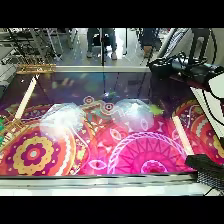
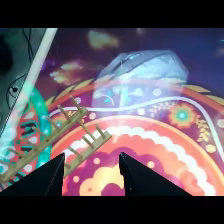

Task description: Fold the clothes and pants, and hang the long-sleeved shirts on hangers.

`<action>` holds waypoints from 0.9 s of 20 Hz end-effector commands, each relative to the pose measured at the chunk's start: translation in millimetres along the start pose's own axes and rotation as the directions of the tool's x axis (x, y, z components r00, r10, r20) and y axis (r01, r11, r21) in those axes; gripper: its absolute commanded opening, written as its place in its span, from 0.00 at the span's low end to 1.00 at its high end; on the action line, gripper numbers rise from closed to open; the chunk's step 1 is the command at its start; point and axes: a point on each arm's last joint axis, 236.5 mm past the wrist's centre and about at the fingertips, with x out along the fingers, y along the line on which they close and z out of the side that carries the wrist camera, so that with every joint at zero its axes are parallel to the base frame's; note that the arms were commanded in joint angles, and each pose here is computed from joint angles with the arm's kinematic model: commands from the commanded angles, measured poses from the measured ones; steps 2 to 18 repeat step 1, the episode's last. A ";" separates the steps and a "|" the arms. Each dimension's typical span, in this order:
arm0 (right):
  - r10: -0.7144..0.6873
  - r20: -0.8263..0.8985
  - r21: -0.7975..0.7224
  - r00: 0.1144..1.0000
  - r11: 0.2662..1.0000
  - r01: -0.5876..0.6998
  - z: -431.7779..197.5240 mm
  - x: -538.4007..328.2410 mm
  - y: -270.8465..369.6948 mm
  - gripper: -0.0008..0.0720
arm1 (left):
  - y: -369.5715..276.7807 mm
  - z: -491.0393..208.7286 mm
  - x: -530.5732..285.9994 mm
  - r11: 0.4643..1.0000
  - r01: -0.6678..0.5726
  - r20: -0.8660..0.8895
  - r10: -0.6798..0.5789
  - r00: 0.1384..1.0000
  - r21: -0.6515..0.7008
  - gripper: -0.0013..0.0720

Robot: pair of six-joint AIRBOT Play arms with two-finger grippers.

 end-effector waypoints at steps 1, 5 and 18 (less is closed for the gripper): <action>0.005 0.027 -0.012 1.000 1.000 -0.004 6.1 1.1 3.4 0.61 | 0.7 -0.4 0.4 1.000 -0.004 -0.002 0.004 1.000 -0.001 0.50; 0.005 0.027 -0.012 1.000 1.000 -0.004 6.1 1.1 3.4 0.61 | 0.7 -0.4 0.4 1.000 -0.004 -0.002 0.004 1.000 -0.001 0.50; 0.005 0.027 -0.012 1.000 1.000 -0.004 6.1 1.1 3.4 0.61 | 0.7 -0.4 0.4 1.000 -0.004 -0.002 0.004 1.000 -0.001 0.50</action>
